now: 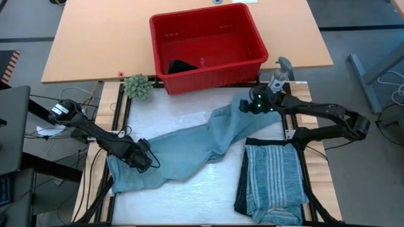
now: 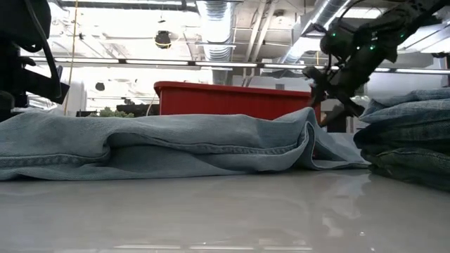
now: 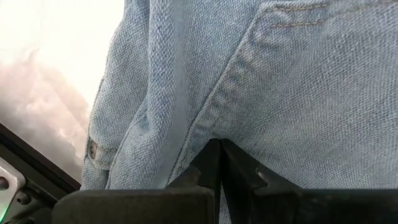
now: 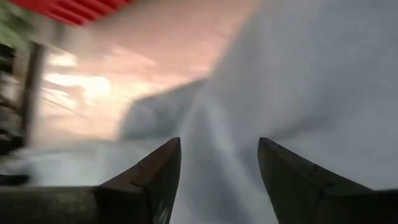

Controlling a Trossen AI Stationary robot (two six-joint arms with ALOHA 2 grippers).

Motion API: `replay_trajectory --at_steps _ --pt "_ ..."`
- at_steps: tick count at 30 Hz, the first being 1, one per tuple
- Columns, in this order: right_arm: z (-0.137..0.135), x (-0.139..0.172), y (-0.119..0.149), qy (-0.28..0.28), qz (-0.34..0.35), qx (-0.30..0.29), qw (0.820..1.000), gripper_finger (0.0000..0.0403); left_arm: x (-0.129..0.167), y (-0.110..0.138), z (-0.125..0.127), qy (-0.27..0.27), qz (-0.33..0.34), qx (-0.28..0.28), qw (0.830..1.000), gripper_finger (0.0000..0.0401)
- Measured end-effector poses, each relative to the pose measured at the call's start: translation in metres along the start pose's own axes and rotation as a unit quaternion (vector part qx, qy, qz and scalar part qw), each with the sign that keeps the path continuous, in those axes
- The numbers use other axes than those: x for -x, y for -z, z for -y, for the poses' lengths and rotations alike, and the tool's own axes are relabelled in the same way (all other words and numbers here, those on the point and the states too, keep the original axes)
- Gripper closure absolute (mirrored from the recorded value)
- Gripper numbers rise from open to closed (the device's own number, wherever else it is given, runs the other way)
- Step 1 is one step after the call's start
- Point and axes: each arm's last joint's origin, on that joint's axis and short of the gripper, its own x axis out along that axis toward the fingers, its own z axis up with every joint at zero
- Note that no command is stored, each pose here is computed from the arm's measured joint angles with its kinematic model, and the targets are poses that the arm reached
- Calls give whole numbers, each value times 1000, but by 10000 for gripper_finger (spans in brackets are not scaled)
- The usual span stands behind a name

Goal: Fold Laundry from Bin
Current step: Fold the light blue denim pants

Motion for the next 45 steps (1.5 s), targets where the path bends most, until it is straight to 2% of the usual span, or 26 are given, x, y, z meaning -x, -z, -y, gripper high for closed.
replay_trajectory --at_steps 3,6,7,9,11,15,18,21,30,37,45 --pt "5 10 3 62 -37 22 997 181 0 0 0 0 -1 0 1000 399" --pt "16 21 11 167 -48 -17 985 197 0 0 0 0 0 8 1000 399" --pt "18 22 14 184 -45 -38 981 200 0 0 0 0 0 10 1000 399" --pt "18 21 15 183 -38 -51 981 202 0 0 0 2 1 14 1000 399" --pt "21 21 15 213 -17 -46 976 200 0 0 1 3 2 19 1000 399" --pt "33 26 4 297 79 -56 950 193 0 -1 1 7 2 21 1000 399" --pt "45 29 -3 336 80 -49 937 191 0 -1 2 9 0 22 1000 399" --pt "56 32 -12 358 69 -54 930 190 0 -1 2 9 1 22 1000 399" --pt "78 32 -32 374 68 -97 920 190 0 -1 2 10 2 22 1000 399" --pt "84 4 -42 362 54 -81 927 190 0 -1 2 12 -1 21 1000 399" --pt "102 -23 -39 398 -15 -83 913 196 0 0 3 18 -11 22 1000 399"
